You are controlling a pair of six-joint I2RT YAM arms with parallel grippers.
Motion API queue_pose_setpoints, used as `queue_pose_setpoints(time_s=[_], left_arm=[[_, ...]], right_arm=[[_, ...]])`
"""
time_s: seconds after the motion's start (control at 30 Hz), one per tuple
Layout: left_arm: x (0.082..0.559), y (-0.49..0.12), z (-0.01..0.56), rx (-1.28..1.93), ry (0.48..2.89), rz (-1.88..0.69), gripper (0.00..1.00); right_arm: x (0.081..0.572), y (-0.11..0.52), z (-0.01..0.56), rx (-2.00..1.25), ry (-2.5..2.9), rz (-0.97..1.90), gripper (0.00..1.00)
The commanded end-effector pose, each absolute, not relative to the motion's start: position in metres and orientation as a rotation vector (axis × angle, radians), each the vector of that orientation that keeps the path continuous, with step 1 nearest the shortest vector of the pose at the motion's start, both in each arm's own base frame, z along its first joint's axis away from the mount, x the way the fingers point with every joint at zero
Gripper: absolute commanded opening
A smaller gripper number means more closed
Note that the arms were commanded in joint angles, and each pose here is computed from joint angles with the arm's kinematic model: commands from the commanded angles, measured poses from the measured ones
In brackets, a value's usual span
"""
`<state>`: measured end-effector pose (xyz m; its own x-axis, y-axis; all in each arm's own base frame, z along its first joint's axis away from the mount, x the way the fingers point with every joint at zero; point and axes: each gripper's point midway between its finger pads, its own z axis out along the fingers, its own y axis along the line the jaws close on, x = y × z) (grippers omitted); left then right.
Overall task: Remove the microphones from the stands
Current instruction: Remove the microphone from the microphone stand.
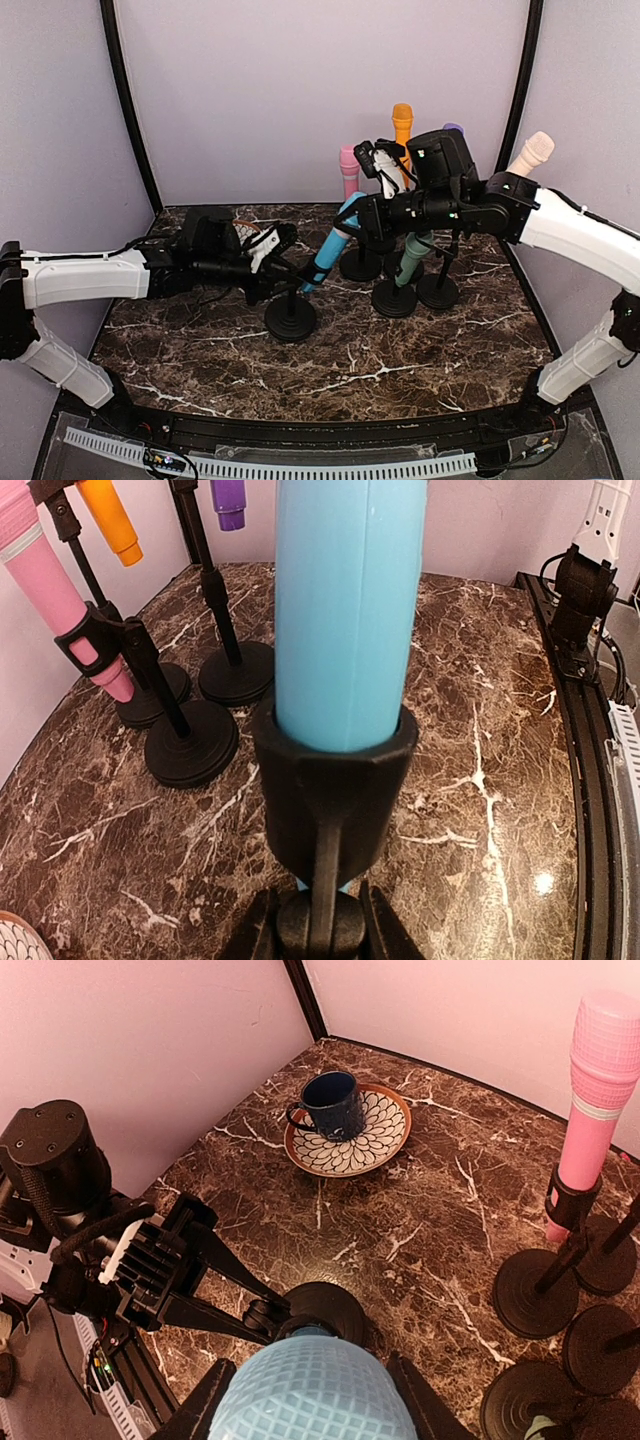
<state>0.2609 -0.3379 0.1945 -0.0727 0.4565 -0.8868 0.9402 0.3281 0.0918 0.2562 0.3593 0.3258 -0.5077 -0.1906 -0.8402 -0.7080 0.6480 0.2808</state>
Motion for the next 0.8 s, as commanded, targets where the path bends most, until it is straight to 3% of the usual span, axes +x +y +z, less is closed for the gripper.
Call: queue_pose_setpoints(time_s=[0.0,0.77], left_arm=[[0.252,-0.312,0.139,1.326,1.907,-0.596,0.00],[0.251,-0.313,0.134,1.337,1.920,-0.592,0.00]], right_arm=[[0.261,0.329,0.457,-0.511,1.670,0.865,0.41],[0.250,0.329,0.461,-0.575,1.643,0.886,0.41]])
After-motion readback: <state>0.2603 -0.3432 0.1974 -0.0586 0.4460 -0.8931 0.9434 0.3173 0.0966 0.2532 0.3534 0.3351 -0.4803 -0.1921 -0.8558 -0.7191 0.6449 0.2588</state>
